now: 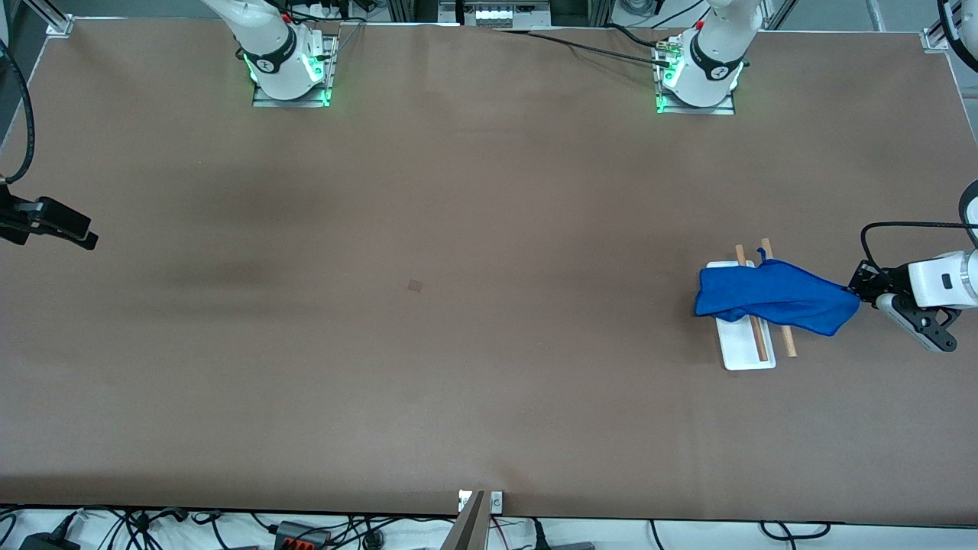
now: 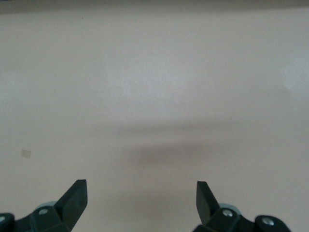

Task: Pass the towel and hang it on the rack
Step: 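Drape the towel over the wooden dowels with the left gripper, then open the left gripper and release the towel on the rack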

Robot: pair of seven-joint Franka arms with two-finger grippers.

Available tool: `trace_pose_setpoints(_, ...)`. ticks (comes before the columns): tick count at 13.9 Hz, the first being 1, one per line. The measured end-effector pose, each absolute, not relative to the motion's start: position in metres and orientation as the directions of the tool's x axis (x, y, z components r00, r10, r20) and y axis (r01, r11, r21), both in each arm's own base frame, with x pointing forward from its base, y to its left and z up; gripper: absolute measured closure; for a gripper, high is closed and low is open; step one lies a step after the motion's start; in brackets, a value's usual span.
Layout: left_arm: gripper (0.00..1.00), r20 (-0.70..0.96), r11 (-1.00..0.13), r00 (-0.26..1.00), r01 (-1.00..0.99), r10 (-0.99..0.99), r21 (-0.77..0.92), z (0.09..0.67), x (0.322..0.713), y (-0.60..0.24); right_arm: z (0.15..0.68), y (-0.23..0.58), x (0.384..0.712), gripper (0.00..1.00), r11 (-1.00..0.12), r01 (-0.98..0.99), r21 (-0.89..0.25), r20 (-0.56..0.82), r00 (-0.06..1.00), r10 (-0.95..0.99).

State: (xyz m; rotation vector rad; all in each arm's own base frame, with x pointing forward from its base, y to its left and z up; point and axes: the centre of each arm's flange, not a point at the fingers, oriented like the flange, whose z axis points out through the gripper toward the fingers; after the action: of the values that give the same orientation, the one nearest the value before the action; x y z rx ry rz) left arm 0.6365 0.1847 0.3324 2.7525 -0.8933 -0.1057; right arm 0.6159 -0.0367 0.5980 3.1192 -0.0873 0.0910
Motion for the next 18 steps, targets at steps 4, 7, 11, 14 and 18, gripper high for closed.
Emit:
trace_pose_setpoints(4,0.98,0.028,-0.772,0.801,-0.586,-0.599,0.245,0.316,0.638,0.196,0.58,-0.036,0.589,0.0,-0.998,-0.054,0.015,0.045,0.998,-0.054)
trace_pose_setpoints(7,0.98,0.037,-0.771,0.801,-0.587,-0.598,0.246,0.299,0.639,0.204,0.574,-0.04,0.573,0.0,-0.998,-0.059,0.014,0.038,0.998,-0.059)
trace_pose_setpoints(11,0.98,0.046,-0.764,0.795,-0.595,-0.604,0.249,0.284,0.638,0.214,0.581,-0.04,0.562,0.0,-0.998,-0.056,0.013,0.058,0.997,-0.055)
trace_pose_setpoints(14,0.95,0.047,-0.759,0.792,-0.599,-0.609,0.254,0.276,0.637,0.214,0.597,-0.038,0.554,0.0,-0.999,-0.051,0.013,0.08,0.996,-0.05)
trace_pose_setpoints(18,0.86,0.048,-0.757,0.79,-0.601,-0.611,0.257,0.274,0.638,0.213,0.593,-0.034,0.555,0.0,-0.999,-0.044,0.013,0.069,0.997,-0.043)
